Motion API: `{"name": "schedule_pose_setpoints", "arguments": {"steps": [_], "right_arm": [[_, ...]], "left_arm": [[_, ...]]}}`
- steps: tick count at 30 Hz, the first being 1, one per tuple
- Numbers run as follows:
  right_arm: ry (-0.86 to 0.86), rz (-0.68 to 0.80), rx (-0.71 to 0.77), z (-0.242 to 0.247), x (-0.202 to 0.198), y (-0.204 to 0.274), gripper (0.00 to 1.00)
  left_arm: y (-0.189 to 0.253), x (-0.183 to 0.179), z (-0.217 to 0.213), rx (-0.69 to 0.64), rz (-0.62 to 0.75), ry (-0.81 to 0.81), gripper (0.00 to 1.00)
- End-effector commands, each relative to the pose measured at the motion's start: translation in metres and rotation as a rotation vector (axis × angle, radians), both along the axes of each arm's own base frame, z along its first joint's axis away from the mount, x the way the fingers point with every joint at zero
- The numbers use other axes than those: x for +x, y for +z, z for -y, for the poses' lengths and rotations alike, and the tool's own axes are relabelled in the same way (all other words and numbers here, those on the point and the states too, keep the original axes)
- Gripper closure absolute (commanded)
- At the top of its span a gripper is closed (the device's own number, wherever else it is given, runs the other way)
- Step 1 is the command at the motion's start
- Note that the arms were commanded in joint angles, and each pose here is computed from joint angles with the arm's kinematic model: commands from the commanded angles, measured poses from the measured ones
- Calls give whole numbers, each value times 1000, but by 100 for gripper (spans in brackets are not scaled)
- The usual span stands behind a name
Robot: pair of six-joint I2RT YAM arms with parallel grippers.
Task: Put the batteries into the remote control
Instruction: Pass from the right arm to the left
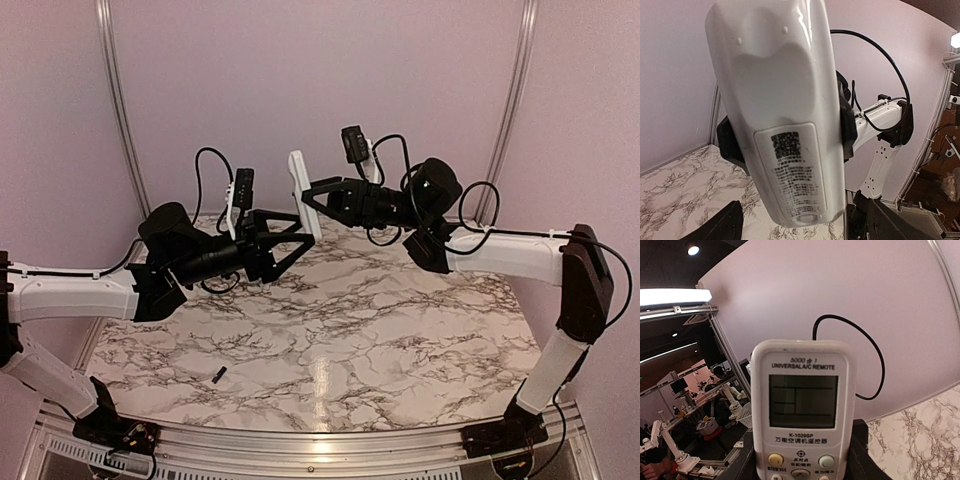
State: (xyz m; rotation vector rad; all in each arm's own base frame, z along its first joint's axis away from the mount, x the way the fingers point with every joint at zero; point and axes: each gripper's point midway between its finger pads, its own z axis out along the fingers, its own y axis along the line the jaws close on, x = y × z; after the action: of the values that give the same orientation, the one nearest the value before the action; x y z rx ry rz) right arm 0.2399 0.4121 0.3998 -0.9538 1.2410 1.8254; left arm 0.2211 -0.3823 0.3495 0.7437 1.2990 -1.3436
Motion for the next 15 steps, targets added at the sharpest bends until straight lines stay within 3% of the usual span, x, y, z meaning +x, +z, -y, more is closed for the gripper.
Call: {"name": "schedule_pose_setpoints", "arguments": {"steps": [1,15], "right_arm": [[20,52,72,1,-11,25,73],[19,58,69,0,-11,23,74]], "left_arm": [[12,5,8,-27,21,12,13],[28,8,17,-64,21,-15,26]]}}
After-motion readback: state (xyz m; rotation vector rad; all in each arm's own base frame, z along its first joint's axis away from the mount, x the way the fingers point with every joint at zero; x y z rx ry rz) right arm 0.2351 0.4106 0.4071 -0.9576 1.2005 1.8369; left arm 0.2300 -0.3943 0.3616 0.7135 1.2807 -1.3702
